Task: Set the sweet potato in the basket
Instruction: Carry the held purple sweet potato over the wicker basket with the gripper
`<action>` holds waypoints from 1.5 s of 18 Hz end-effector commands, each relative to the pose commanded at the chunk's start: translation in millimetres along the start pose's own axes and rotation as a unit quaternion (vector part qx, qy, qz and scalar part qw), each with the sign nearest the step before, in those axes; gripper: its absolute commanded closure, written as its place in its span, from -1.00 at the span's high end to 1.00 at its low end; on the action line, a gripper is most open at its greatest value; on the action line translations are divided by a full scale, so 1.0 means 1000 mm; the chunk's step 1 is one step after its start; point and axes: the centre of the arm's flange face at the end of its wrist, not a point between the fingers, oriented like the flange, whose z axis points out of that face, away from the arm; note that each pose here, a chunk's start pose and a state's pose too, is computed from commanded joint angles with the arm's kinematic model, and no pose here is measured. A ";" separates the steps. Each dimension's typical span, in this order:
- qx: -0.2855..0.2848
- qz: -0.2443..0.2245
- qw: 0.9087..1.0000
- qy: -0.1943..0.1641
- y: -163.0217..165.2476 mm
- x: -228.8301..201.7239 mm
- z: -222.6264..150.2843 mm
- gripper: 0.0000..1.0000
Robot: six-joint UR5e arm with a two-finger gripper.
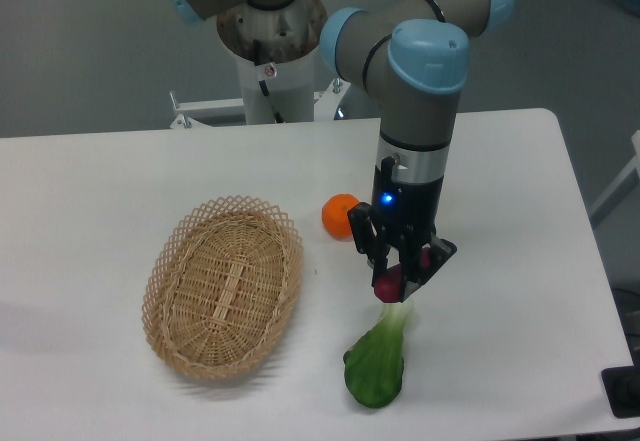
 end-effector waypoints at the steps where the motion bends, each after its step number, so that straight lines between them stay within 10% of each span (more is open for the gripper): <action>1: -0.001 -0.001 1.000 0.004 -0.001 0.006 0.004 -0.63; 11: 0.005 -0.025 0.999 0.023 -0.049 0.048 0.014 -0.63; 19: -0.093 -0.021 0.995 0.030 -0.105 0.159 0.064 -0.62; 27: -0.170 0.070 0.981 0.059 -0.101 0.228 0.118 -0.62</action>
